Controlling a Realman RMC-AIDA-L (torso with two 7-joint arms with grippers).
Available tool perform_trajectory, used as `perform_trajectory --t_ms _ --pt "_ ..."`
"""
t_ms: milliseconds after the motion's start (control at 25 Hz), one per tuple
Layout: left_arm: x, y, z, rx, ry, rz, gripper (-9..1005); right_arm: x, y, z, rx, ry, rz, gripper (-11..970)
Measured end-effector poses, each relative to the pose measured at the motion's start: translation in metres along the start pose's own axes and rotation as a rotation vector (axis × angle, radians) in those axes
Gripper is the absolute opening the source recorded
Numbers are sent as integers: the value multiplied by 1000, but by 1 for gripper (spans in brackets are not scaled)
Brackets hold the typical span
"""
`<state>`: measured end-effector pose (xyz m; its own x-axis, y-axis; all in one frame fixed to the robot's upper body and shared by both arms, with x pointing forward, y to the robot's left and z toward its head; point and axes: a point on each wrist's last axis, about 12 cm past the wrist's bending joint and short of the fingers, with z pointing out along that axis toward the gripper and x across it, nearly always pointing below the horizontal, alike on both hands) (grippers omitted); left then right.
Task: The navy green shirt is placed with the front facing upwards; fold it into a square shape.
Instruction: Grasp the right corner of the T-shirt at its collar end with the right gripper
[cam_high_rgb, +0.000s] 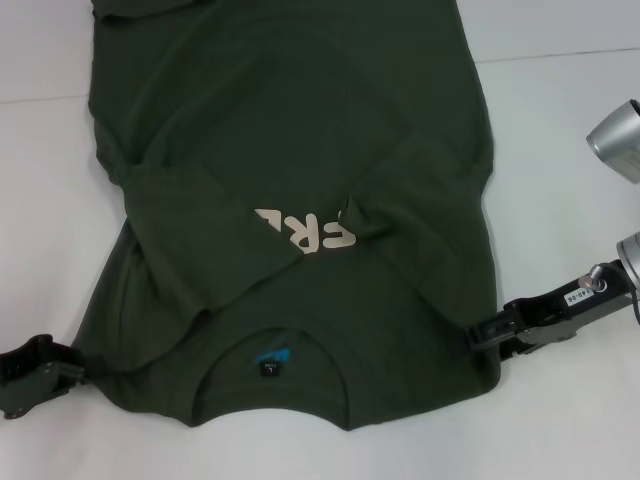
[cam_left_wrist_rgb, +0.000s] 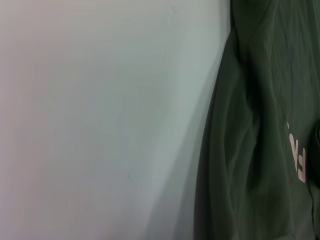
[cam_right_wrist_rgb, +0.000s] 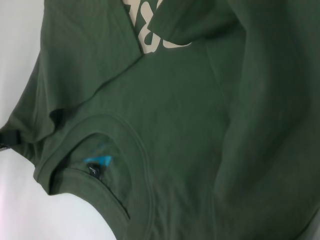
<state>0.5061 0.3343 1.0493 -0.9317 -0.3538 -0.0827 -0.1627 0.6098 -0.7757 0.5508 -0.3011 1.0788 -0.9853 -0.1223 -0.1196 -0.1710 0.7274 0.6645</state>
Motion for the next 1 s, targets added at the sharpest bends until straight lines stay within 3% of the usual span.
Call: perform_trajectory --t_ms 1000 --pt "0 1 0 -1 -3 -2 27 0 7 11 -10 29 -8 919"
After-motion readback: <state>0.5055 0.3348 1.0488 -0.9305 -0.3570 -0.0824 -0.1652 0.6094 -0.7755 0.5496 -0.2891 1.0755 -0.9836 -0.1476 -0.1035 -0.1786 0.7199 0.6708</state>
